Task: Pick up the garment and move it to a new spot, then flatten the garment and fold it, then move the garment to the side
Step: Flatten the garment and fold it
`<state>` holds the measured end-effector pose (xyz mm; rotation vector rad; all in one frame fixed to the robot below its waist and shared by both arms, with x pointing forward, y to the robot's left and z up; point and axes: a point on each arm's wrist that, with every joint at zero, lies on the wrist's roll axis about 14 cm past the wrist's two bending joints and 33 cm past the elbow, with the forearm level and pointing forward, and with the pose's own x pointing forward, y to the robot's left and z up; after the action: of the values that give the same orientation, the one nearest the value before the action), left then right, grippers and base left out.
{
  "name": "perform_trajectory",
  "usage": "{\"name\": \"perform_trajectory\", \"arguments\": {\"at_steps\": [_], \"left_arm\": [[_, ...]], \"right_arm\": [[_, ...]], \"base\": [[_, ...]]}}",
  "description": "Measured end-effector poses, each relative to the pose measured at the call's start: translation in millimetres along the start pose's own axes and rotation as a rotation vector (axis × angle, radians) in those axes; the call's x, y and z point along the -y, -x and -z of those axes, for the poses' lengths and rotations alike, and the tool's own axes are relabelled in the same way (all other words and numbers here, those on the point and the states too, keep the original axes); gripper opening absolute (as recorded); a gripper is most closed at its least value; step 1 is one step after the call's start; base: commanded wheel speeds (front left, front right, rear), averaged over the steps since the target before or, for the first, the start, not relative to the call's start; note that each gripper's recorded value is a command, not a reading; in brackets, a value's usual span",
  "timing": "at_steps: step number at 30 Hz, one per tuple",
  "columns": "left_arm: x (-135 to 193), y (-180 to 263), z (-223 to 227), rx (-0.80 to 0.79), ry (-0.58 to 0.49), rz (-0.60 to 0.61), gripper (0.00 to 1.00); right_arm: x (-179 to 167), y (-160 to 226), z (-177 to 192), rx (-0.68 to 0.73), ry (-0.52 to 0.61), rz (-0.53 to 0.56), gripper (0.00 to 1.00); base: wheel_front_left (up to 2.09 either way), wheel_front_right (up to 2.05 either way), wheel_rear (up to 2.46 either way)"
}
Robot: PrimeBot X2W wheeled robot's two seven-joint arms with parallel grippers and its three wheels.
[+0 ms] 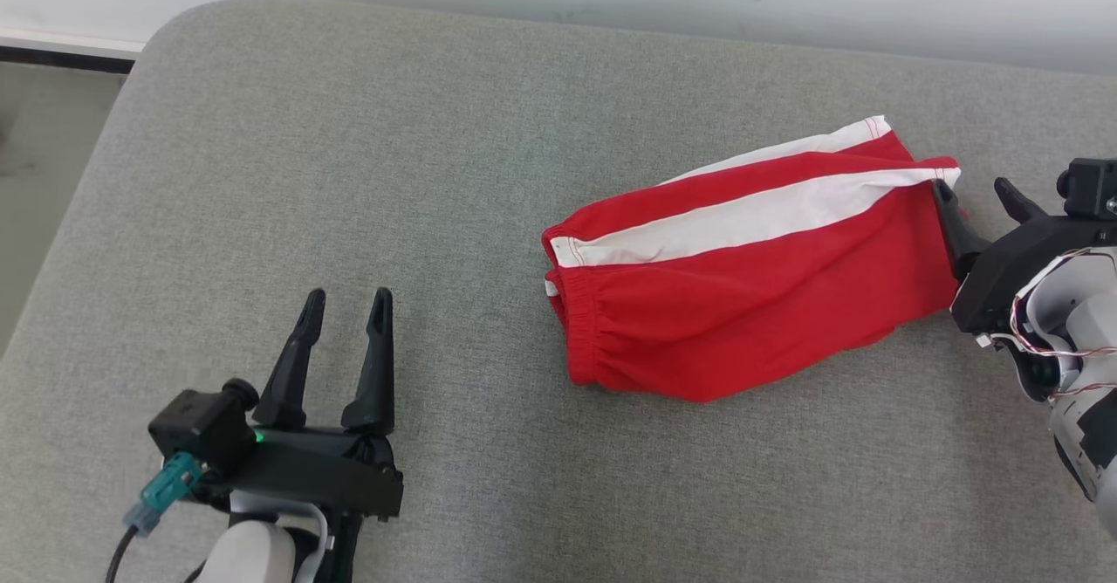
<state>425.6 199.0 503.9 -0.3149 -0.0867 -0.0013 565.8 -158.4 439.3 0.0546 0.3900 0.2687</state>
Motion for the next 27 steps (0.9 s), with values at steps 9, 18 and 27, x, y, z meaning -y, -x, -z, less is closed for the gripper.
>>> {"name": "perform_trajectory", "arguments": {"at_steps": [9, 18, 27], "left_arm": [[-1.8, 10.2, -4.1, 0.014, -0.002, -0.015, 1.0], [1.0, 17.1, -5.8, 0.02, 0.025, -0.014, 1.0], [5.2, 22.9, -8.0, 0.026, 0.04, -0.006, 1.0]], "right_arm": [[3.7, 3.1, -1.7, 0.003, 0.01, 0.004, 1.0], [-6.6, 9.8, -24.8, 0.078, 0.01, -0.034, 1.0], [-4.6, 21.1, -42.0, 0.117, 0.003, -0.037, 1.0]], "base": [[0.0, 0.0, 0.0], [0.0, 0.0, 0.0], [0.0, 0.0, 0.0]]}}
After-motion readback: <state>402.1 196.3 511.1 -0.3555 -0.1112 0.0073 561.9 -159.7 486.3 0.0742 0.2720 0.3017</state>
